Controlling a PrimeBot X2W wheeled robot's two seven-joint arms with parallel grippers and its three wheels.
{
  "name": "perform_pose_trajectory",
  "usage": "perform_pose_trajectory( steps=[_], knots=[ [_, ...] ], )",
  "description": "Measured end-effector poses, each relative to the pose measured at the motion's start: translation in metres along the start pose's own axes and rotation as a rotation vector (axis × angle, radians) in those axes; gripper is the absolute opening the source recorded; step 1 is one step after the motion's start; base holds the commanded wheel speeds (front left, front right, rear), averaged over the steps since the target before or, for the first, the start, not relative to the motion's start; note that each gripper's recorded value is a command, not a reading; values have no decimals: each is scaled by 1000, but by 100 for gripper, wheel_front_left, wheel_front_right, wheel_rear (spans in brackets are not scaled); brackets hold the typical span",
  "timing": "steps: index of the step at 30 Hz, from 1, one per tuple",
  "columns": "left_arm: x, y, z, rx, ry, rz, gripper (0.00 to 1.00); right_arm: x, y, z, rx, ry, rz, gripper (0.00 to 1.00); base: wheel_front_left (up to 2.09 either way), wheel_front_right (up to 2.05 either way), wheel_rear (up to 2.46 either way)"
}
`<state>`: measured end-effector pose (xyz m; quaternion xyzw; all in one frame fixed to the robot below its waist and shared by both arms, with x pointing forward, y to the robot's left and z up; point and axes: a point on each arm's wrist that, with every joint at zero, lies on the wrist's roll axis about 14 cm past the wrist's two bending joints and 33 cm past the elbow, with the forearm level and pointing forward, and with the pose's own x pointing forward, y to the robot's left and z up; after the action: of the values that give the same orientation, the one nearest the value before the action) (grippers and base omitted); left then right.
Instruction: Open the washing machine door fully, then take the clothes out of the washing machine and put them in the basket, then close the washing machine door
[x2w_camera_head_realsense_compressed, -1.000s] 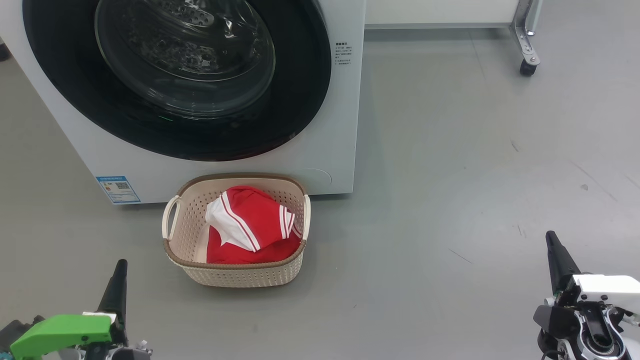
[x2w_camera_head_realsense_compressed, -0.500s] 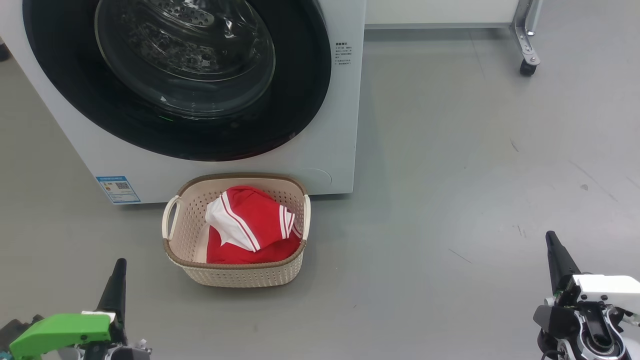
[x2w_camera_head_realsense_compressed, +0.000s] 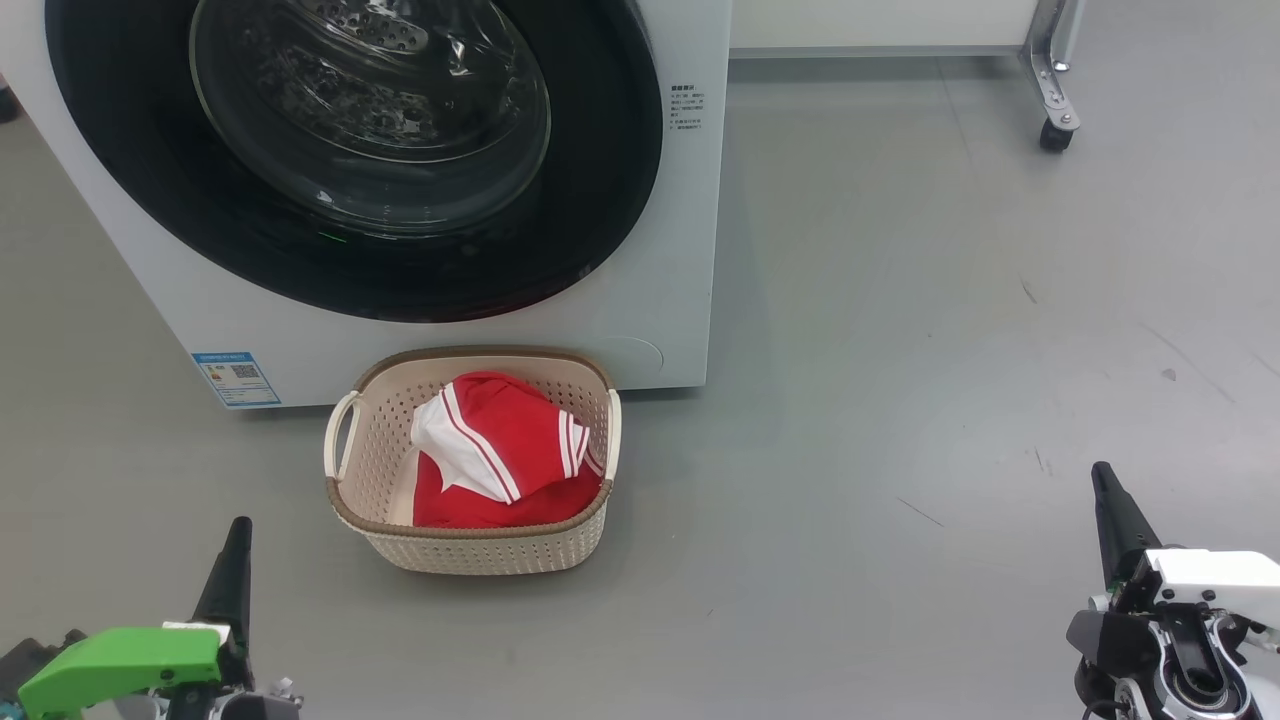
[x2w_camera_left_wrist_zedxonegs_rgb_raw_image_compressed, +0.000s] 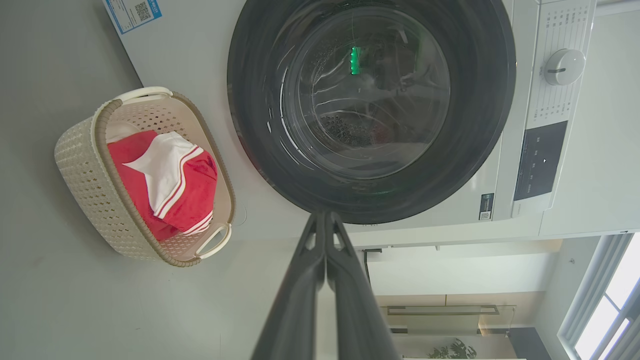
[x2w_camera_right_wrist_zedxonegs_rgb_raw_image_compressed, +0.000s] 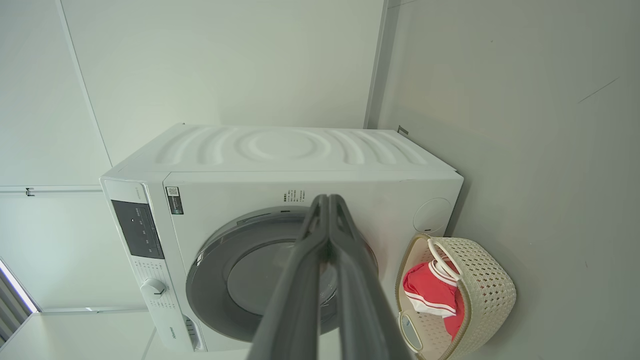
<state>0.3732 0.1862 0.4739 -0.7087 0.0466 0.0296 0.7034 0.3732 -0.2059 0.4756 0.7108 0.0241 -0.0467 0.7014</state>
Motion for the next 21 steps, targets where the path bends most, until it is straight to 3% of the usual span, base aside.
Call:
perform_pose_trajectory(
  steps=[21],
  knots=[
    [0,0,1,-1,0,-1,0,1,1,0,2,-1,3,0,0,0,0]
  ],
)
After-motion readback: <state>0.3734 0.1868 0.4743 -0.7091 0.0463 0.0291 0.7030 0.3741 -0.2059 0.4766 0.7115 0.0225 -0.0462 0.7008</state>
